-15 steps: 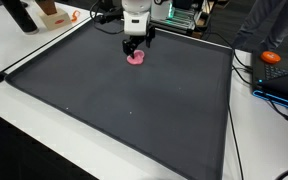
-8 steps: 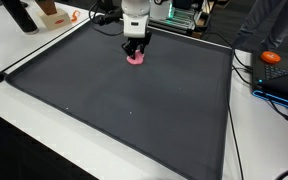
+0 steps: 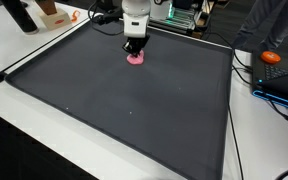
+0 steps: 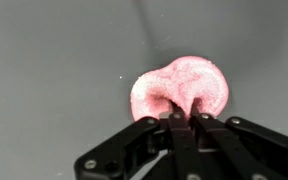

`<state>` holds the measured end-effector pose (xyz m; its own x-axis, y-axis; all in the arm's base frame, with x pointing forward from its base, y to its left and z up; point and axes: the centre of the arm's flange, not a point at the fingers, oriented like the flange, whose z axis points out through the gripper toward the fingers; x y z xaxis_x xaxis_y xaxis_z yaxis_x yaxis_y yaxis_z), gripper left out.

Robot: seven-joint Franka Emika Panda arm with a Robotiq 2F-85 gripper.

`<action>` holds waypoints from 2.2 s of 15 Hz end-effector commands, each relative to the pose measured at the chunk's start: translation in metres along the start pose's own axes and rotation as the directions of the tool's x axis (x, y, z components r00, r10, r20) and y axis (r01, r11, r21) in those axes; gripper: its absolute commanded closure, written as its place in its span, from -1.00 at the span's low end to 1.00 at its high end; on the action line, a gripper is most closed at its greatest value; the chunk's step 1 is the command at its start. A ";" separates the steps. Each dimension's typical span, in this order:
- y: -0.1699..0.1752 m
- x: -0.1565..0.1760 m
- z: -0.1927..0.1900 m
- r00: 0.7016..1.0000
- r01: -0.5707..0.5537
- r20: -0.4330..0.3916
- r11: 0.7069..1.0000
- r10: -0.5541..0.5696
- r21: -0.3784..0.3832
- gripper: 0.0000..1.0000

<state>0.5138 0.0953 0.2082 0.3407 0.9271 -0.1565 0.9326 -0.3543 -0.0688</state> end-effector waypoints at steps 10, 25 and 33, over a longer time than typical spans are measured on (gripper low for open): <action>-0.004 -0.002 0.001 0.999 -0.048 0.013 0.998 0.047 0.043 0.15; 0.019 0.070 -0.015 0.966 -0.155 0.226 0.979 0.122 0.134 -1.00; 0.011 0.107 0.009 0.916 -0.111 0.395 0.991 0.072 0.075 -1.00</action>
<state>0.5499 0.1764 0.1939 0.3507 0.8066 -0.4758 0.8663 -0.4724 -0.1622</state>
